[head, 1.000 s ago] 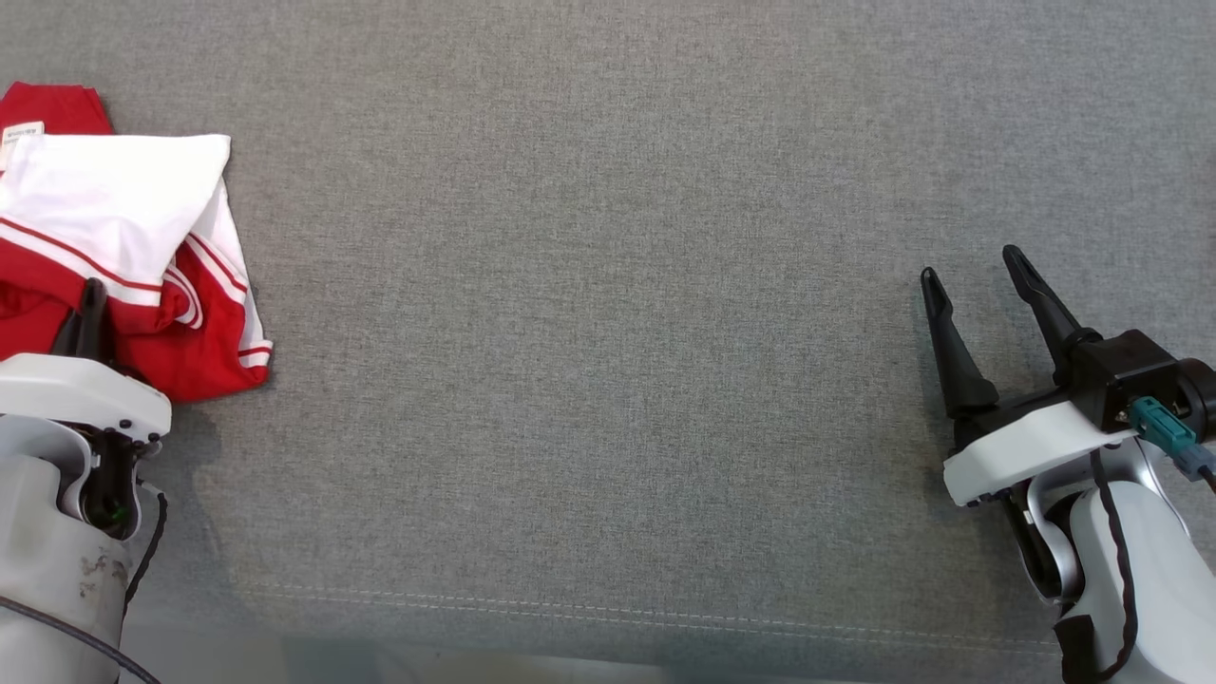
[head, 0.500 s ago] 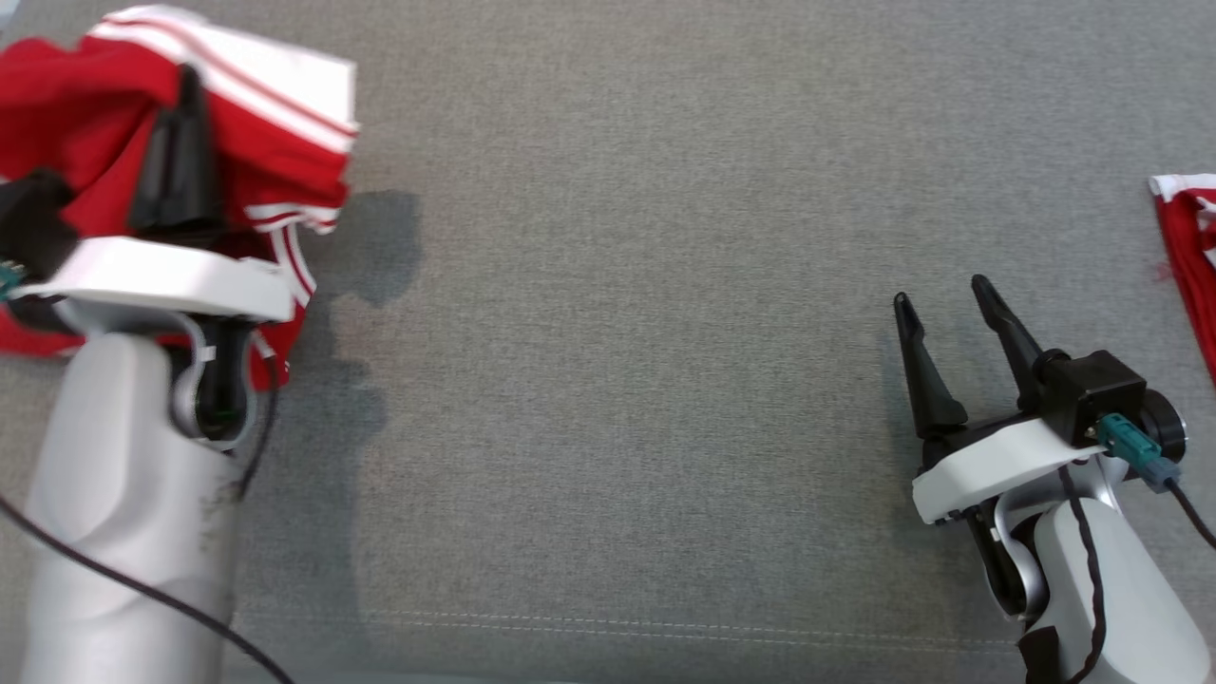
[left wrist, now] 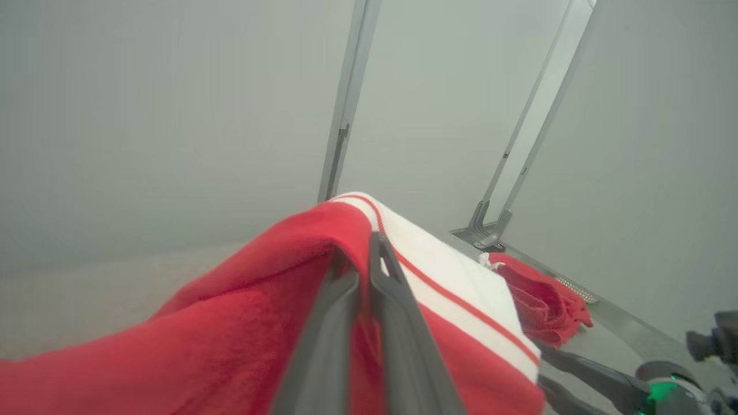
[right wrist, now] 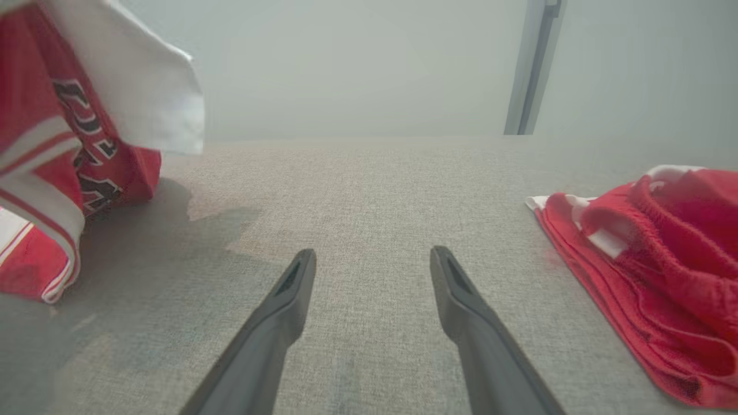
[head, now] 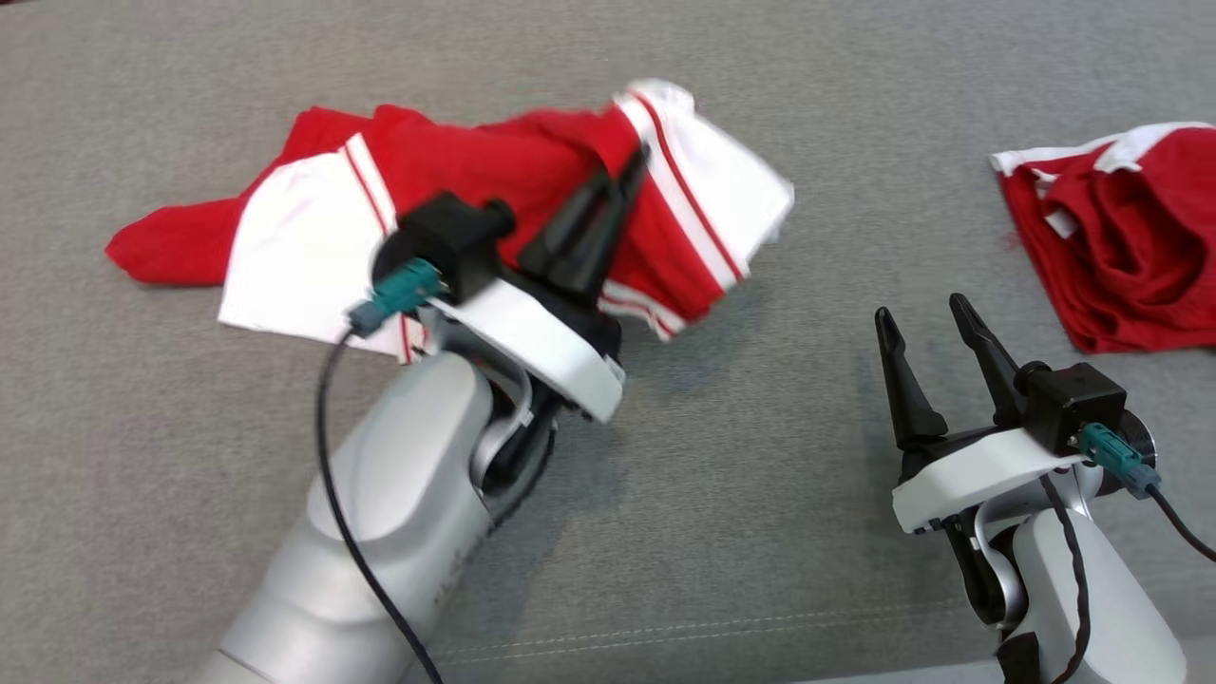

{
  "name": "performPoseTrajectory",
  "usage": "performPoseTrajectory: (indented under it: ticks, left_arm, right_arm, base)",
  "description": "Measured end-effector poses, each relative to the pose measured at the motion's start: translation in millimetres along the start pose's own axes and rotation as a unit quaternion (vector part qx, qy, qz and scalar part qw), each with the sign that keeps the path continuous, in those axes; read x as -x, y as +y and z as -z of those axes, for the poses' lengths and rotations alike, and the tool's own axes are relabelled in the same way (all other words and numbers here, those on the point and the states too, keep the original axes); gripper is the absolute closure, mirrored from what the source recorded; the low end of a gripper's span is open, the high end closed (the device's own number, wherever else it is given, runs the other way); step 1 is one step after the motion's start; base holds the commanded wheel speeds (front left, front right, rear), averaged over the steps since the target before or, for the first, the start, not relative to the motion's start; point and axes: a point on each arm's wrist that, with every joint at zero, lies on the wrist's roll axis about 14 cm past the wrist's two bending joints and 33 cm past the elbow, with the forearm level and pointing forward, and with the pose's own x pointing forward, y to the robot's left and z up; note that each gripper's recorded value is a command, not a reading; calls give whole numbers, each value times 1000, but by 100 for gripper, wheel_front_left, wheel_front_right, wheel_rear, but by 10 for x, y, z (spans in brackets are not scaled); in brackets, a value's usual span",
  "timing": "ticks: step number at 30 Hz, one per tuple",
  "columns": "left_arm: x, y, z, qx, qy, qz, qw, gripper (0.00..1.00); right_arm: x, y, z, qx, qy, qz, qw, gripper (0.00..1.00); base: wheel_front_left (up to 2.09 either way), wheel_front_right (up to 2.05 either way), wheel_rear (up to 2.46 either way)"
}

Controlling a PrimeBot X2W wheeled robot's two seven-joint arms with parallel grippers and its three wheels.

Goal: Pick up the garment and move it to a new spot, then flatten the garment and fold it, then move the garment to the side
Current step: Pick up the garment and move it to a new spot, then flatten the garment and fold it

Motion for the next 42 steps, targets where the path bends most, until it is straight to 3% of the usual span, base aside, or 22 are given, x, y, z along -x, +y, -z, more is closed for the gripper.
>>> performPoseTrajectory:
  ticks: [1, 2, 8, 14, 19, 23, 29, 35, 42]
  left_arm:
    - [1, -91, 141, 3, 20, 13, 1000, 60]
    - [8, -160, 264, 8, 38, 22, 999, 0]
    - [66, -214, 552, -3, 85, 29, 996, 0]
    - [242, 277, 311, -44, 64, -39, 996, 0]
    - [653, 640, 70, -78, 38, -108, 990, 0]
    - [1011, 881, -44, -76, 23, -167, 983, 0]
    - [1572, 1108, -88, -75, 19, -244, 967, 0]
    - [2075, 1264, -190, -74, 6, -310, 948, 0]
    - [2613, 1338, -171, -63, 6, -370, 927, 0]
  right_arm:
    - [26, -40, -15, 0, -1, 6, 1000, 0]
    - [51, -77, -28, 0, -3, 11, 1000, 0]
    - [112, -205, -111, -3, -13, 32, 999, 0]
    - [48, -70, -225, -6, -32, 15, 999, 0]
    - [-41, 373, -287, 5, -39, -50, 998, 0]
    - [-62, 816, -266, 20, -34, -119, 992, 0]
    - [-89, 1508, -205, 57, -21, -235, 970, 0]
    - [-116, 2133, -132, 105, -1, -335, 936, 0]
    - [-226, 2405, 88, 147, 43, -376, 914, 0]
  base:
    - [0, 0, 0]
    - [0, 0, 0]
    - [0, 0, 0]
    - [0, 0, 0]
    - [0, 0, 0]
    - [0, 0, 0]
    - [0, 0, 0]
    - [0, 0, 0]
    - [0, 0, 0]
